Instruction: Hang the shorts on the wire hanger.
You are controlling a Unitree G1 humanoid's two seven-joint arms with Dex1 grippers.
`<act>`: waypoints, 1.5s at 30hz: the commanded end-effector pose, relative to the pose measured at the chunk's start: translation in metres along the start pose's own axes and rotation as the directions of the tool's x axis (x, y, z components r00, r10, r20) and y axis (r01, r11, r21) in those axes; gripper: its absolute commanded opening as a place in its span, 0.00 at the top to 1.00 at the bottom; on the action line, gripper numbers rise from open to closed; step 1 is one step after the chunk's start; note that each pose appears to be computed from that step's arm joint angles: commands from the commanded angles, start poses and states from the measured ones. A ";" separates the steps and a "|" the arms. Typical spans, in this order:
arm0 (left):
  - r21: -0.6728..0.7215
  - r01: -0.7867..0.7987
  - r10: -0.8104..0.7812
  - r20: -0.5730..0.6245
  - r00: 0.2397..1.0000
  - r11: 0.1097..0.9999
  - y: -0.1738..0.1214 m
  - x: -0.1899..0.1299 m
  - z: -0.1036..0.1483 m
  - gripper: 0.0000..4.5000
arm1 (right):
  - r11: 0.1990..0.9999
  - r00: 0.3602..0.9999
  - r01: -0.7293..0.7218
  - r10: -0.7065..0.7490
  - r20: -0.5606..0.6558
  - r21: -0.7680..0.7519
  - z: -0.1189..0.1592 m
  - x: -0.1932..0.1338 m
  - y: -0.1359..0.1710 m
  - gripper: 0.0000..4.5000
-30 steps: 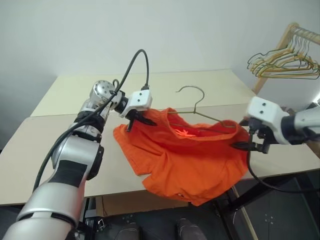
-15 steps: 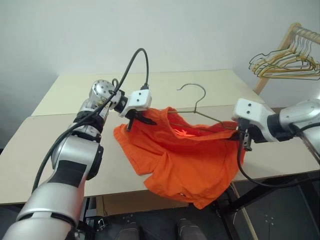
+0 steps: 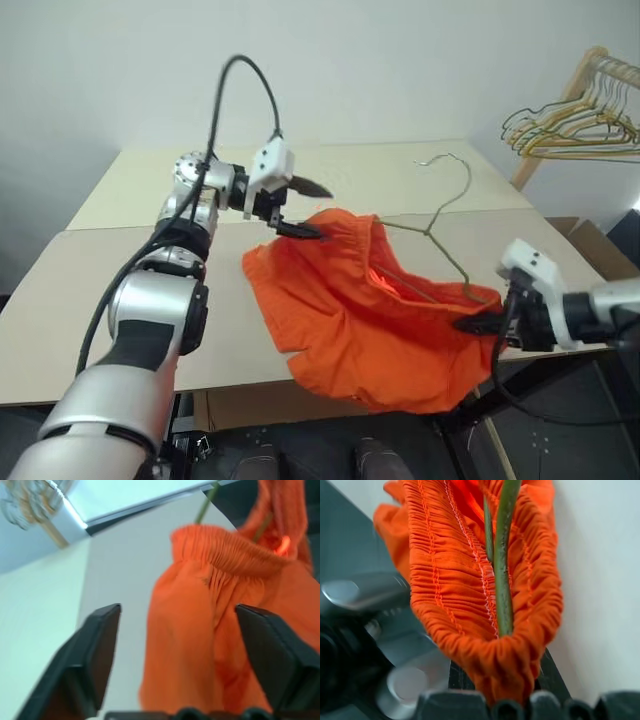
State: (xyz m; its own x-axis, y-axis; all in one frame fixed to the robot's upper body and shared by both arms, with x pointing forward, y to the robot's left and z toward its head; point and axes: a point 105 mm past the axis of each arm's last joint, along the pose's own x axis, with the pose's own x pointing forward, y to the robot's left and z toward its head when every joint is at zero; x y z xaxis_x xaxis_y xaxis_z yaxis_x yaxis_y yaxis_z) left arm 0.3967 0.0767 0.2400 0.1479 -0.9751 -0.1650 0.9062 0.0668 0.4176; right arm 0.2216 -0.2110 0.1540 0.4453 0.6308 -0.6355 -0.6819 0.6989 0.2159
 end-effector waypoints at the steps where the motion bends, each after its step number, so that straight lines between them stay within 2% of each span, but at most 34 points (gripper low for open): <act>1: 0.005 -0.166 0.164 0.141 0.976 0.986 0.025 -0.008 0.034 0.01 | 0.987 0.989 0.106 -0.118 0.093 0.123 -0.008 -0.019 -0.002 1.00; 5: -0.105 -0.180 0.203 0.279 0.938 0.978 0.024 -0.010 0.049 0.01 | 0.929 0.942 0.259 -0.303 0.142 0.264 -0.028 -0.036 -0.018 1.00; 10: -0.227 -0.167 0.247 0.390 0.887 0.959 0.003 -0.007 0.062 0.01 | 0.815 0.837 0.436 -0.523 0.162 0.382 -0.034 -0.061 -0.041 1.00; 15: -0.302 -0.120 0.254 0.455 0.854 0.946 -0.029 -0.005 0.079 0.01 | 0.634 0.694 0.577 -0.713 0.100 0.515 -0.038 -0.094 -0.075 1.00; 20: -0.354 -0.110 0.281 0.478 0.832 0.929 -0.038 -0.008 0.091 0.01 | 0.483 0.587 0.631 -0.809 0.033 0.607 -0.028 -0.127 -0.102 1.00; 22: -0.362 -0.112 0.288 0.478 0.830 0.925 -0.038 -0.009 0.094 0.01 | 0.423 0.558 0.627 -0.830 0.001 0.655 -0.025 -0.138 -0.113 1.00; 27: -0.372 -0.124 0.302 0.472 0.828 0.920 -0.037 -0.010 0.094 0.01 | 0.247 0.483 0.489 -0.875 -0.025 0.837 -0.004 -0.168 -0.141 1.00; 31: -0.374 -0.127 0.305 0.467 0.830 0.919 -0.039 -0.009 0.093 0.01 | 0.145 0.465 0.409 -0.882 -0.069 0.901 0.006 -0.180 -0.152 1.00; 34: -0.374 -0.131 0.308 0.464 0.831 0.918 -0.040 -0.009 0.092 0.01 | 0.060 0.469 0.365 -0.874 -0.127 0.929 0.003 -0.182 -0.157 1.00; 39: -0.374 -0.135 0.310 0.460 0.832 0.917 -0.040 -0.009 0.092 0.01 | -0.130 0.423 0.275 -0.874 -0.241 0.953 -0.007 -0.190 -0.163 1.00; 42: -0.373 -0.128 0.302 0.456 0.837 0.919 -0.042 -0.008 0.091 0.01 | -0.264 0.383 0.249 -0.857 -0.345 0.932 -0.024 -0.191 -0.166 1.00; 45: -0.371 -0.121 0.294 0.453 0.841 0.921 -0.043 -0.008 0.091 0.01 | -0.306 0.385 0.252 -0.839 -0.386 0.918 -0.031 -0.187 -0.166 1.00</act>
State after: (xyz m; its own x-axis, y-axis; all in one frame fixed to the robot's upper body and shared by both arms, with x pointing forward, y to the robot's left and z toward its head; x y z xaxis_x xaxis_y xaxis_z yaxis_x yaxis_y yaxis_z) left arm 0.3288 0.0628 0.2937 0.2462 -0.8939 0.3746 0.9609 0.2757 0.0262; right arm 0.2384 -0.4513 0.2071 0.5241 -0.4445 -0.7264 0.8515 0.2877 0.4383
